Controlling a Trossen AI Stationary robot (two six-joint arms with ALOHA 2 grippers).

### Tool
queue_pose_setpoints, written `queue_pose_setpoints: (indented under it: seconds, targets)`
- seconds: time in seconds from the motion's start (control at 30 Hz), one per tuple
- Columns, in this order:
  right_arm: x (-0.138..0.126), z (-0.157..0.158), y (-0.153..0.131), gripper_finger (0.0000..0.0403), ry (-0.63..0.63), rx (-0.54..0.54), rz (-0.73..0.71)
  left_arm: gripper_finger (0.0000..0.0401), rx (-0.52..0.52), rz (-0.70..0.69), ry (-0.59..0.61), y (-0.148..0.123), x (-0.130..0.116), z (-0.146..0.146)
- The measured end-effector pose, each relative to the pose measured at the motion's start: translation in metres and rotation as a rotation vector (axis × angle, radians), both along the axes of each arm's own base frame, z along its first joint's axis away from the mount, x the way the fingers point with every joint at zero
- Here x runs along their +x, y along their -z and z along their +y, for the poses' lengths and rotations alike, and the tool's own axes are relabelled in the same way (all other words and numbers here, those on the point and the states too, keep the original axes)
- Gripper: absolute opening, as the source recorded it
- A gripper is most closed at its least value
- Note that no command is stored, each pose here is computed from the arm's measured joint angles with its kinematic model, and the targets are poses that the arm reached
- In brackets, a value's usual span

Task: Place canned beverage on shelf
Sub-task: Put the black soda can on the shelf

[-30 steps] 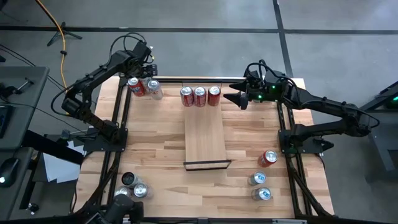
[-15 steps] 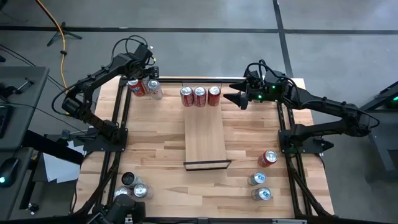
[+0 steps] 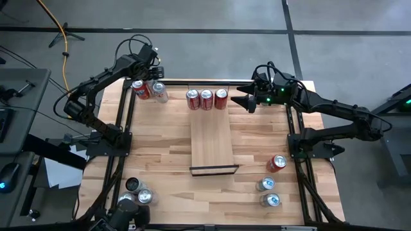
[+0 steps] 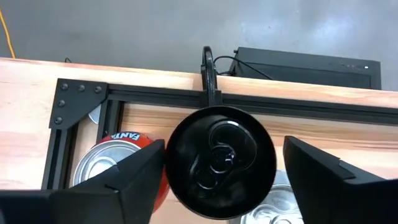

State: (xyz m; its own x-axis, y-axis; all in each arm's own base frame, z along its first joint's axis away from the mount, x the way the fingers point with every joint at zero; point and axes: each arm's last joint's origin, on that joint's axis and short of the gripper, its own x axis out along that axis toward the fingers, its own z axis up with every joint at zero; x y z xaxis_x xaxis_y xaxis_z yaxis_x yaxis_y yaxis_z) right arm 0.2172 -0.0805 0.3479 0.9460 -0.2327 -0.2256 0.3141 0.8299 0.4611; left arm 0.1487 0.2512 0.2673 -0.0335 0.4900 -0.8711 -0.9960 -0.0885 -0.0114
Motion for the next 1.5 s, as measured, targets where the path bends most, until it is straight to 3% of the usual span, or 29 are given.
queue_pose_setpoints:
  seconds: [0.3,0.7,1.03,1.3,1.5]
  targets:
    - [0.000,0.000,0.000,0.0394,0.000,0.000,0.000,0.0211,-0.009,-0.012,-0.002,0.000,0.000,-0.001]
    - [0.000,0.000,0.000,0.0394,0.000,0.000,0.000,0.0204,-0.018,-0.042,0.017,-0.005,-0.002,-0.005]
    - [0.000,0.000,0.000,0.0394,0.000,0.000,0.000,0.0201,0.084,-0.100,0.024,-0.032,-0.010,-0.019]
    - [0.000,0.000,0.000,0.0394,0.000,0.000,0.000,0.0180,0.269,-0.233,0.028,-0.068,-0.020,-0.035]
    - [0.000,0.000,0.000,0.0394,0.000,0.000,0.000,0.0177,0.326,-0.296,0.046,-0.086,-0.030,-0.054]
